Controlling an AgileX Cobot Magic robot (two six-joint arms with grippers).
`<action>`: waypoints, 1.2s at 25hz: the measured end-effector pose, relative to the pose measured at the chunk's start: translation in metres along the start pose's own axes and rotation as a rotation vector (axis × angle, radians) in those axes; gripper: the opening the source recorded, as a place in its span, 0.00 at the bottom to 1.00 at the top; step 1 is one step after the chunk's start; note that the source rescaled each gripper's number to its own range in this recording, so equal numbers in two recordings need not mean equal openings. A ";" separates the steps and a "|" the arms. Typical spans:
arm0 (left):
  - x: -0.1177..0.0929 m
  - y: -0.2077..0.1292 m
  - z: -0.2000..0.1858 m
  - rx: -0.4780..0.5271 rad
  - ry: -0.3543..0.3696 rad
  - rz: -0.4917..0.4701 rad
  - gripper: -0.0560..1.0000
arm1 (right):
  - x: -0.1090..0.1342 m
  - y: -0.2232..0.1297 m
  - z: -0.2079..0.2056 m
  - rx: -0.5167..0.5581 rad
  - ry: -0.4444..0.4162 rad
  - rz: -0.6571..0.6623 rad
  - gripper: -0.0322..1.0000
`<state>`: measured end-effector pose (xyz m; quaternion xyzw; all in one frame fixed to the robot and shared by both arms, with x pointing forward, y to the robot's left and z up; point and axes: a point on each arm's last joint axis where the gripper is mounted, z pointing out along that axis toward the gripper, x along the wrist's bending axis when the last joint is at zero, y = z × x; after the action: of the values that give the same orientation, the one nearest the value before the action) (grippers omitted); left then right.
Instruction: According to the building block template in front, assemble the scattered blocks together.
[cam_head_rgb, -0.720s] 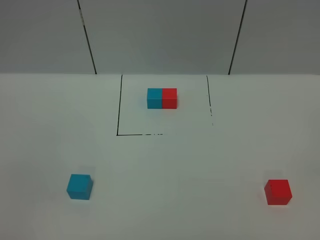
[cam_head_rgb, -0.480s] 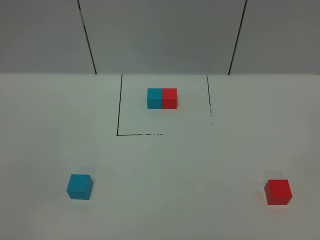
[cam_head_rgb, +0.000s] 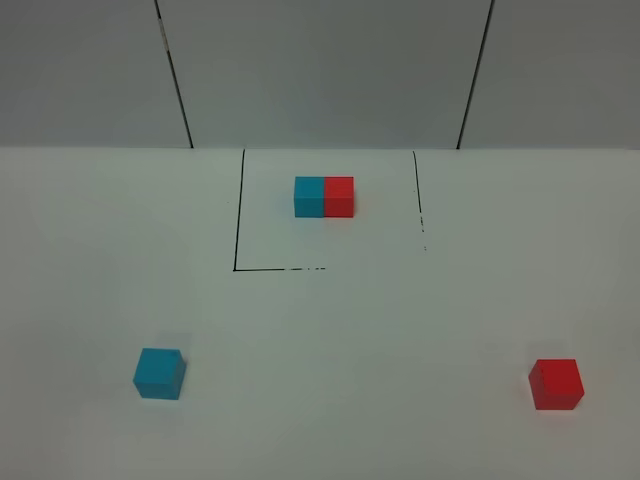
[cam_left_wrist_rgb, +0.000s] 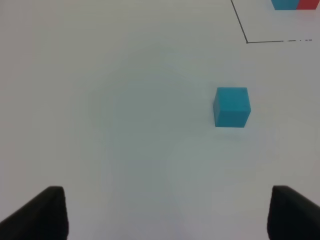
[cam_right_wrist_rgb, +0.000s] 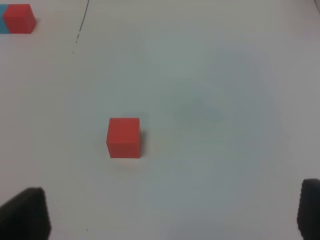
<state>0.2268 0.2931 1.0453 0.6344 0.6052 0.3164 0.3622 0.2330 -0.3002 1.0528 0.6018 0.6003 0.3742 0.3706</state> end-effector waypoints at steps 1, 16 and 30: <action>0.000 0.000 0.000 0.000 0.000 0.000 0.71 | 0.000 0.000 0.000 0.000 0.000 0.000 1.00; -0.008 0.048 0.037 0.442 -0.113 -0.167 0.71 | 0.000 0.000 0.000 0.000 0.000 0.000 1.00; -0.020 0.127 0.226 0.940 -0.131 -0.128 0.71 | 0.000 0.000 0.000 0.000 0.000 0.000 1.00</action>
<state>0.4836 0.2553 1.0320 0.7096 0.6964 -0.0553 0.0924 0.2330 -0.3002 1.0528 0.6018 0.6003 0.3742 0.3706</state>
